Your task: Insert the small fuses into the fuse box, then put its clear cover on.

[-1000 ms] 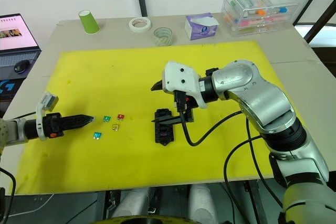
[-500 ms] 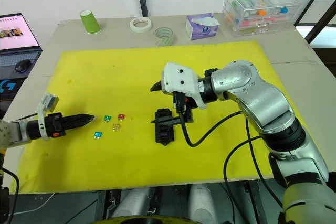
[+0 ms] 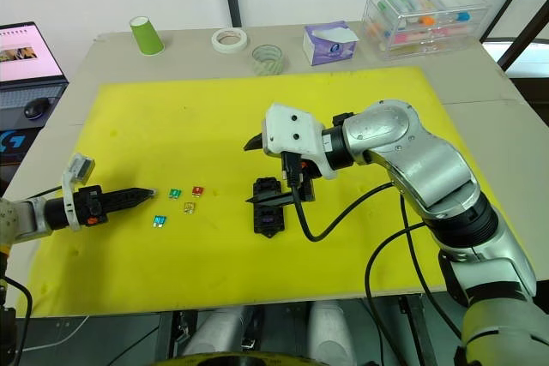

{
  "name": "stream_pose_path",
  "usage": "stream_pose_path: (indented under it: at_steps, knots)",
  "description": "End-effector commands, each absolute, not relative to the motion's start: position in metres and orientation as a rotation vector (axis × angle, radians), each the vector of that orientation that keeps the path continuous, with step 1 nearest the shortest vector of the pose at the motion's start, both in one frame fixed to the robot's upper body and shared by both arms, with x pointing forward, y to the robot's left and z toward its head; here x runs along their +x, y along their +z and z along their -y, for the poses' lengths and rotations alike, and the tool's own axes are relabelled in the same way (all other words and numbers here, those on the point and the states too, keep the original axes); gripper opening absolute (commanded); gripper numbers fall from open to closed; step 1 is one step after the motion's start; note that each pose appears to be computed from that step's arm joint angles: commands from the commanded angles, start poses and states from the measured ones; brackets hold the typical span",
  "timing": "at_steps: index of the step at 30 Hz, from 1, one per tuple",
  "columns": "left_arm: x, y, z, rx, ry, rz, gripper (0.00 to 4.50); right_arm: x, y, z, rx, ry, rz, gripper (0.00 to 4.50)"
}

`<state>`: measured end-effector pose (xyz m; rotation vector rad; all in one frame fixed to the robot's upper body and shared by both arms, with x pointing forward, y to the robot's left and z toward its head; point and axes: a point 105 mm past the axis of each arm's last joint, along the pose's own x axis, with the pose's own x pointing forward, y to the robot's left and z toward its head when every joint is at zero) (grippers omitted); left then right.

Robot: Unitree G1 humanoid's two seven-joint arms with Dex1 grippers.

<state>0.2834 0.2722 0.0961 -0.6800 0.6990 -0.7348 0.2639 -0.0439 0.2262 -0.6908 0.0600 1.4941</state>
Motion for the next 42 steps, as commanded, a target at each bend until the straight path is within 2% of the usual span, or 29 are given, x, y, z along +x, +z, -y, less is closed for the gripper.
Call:
stream_pose_path:
  at_steps: [1, 10, 13, 15, 30, 33, 38, 42]
  knots:
    - [0.282, 0.094, -0.276, -0.69, -0.71, -0.697, 1.29, 0.257, 0.232, 0.039, -0.719, 1.513, -0.007, 4.5]
    - [0.279, 0.091, -0.278, -0.685, -0.703, -0.701, 1.29, 0.257, 0.23, 0.037, -0.717, 1.518, -0.004, 4.5]
    - [0.279, 0.092, -0.279, -0.686, -0.701, -0.698, 0.67, 0.257, 0.23, 0.037, -0.717, 1.519, -0.003, 4.5]
    - [0.279, 0.092, -0.28, -0.683, -0.698, -0.697, 0.04, 0.257, 0.23, 0.037, -0.717, 1.519, -0.002, 4.5]
    - [0.281, 0.096, -0.284, -0.63, -0.7, -0.656, 0.01, 0.258, 0.23, 0.036, -0.72, 1.516, 0.004, 4.5]
    - [0.285, 0.113, -0.285, -0.576, -0.73, -0.564, 0.01, 0.26, 0.228, 0.04, -0.7, 1.502, -0.049, 4.5]
    - [0.287, 0.173, -0.257, -0.424, -0.908, -0.33, 0.01, 0.266, 0.237, 0.046, -0.605, 1.475, -0.129, 4.5]
    - [0.278, 0.214, -0.213, -0.279, -1.075, -0.178, 0.01, 0.264, 0.258, 0.047, -0.417, 1.484, -0.237, 4.5]
